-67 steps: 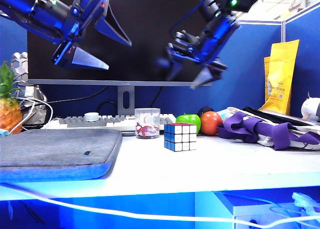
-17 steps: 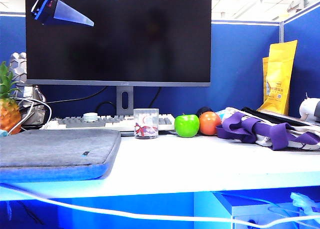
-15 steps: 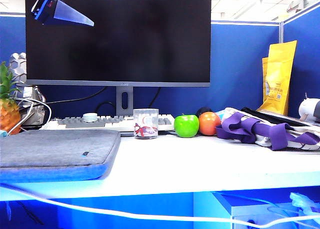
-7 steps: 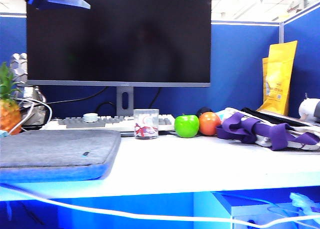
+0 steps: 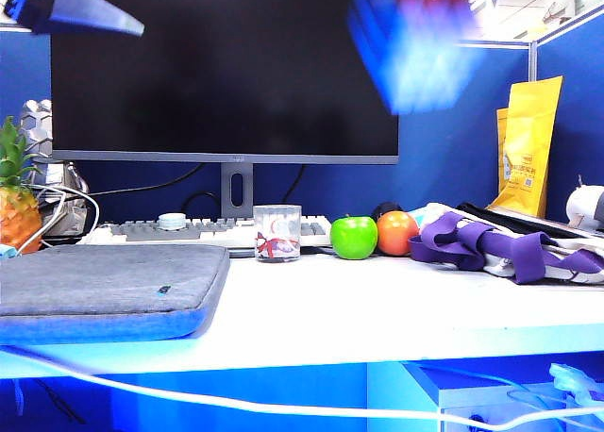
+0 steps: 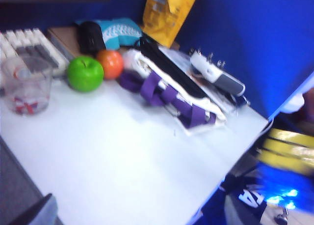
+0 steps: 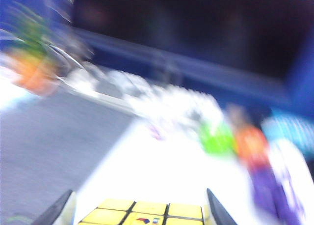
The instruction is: Rotate the Rubik's Cube so that its red face is facing towards you.
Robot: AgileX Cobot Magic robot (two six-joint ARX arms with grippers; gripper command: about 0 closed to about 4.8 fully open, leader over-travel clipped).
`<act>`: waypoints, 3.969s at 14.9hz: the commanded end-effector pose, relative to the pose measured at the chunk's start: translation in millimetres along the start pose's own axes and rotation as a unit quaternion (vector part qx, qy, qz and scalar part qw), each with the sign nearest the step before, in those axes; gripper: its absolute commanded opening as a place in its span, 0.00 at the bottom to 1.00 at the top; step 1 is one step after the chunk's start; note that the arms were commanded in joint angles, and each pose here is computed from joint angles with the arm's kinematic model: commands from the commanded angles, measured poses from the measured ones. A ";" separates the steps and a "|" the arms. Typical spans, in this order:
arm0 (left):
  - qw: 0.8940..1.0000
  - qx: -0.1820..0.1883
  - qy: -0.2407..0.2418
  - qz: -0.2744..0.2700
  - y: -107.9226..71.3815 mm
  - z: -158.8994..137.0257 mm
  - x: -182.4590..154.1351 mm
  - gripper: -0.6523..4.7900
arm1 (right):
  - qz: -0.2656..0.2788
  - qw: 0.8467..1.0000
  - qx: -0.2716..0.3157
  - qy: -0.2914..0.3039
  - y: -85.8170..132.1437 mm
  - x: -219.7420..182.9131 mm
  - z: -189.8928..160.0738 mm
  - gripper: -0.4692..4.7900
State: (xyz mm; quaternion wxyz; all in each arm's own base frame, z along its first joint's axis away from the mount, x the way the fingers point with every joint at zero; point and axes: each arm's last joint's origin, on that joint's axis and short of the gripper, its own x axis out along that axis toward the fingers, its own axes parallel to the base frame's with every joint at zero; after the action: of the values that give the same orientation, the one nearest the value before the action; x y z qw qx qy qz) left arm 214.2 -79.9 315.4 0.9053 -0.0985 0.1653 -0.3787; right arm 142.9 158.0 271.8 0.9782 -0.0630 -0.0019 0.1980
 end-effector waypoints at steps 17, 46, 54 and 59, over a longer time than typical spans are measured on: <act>1.000 -0.001 0.000 0.010 0.7 -17.2 -5.3 1.00 | -0.033 0.987 0.159 0.010 -19.6 134.4 -133.5 0.28; 0.999 0.014 -0.033 -0.005 -13.3 -8.6 -25.7 1.00 | 0.069 0.982 0.129 0.117 -30.0 114.7 -29.0 0.12; 0.999 0.026 -0.009 0.024 -15.9 -14.5 -34.5 1.00 | 0.077 0.941 0.104 0.313 17.7 73.1 -59.4 0.08; 0.999 0.032 -0.010 0.034 -15.2 -14.4 -34.5 1.00 | 0.078 0.935 0.143 0.315 2.0 100.0 -82.5 0.08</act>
State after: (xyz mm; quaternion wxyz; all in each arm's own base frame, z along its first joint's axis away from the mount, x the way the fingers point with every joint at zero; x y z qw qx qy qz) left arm 176.0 -66.7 313.8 0.9196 -0.0710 0.1522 -0.3551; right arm 232.2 186.6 182.4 0.9028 0.0010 0.3636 0.2298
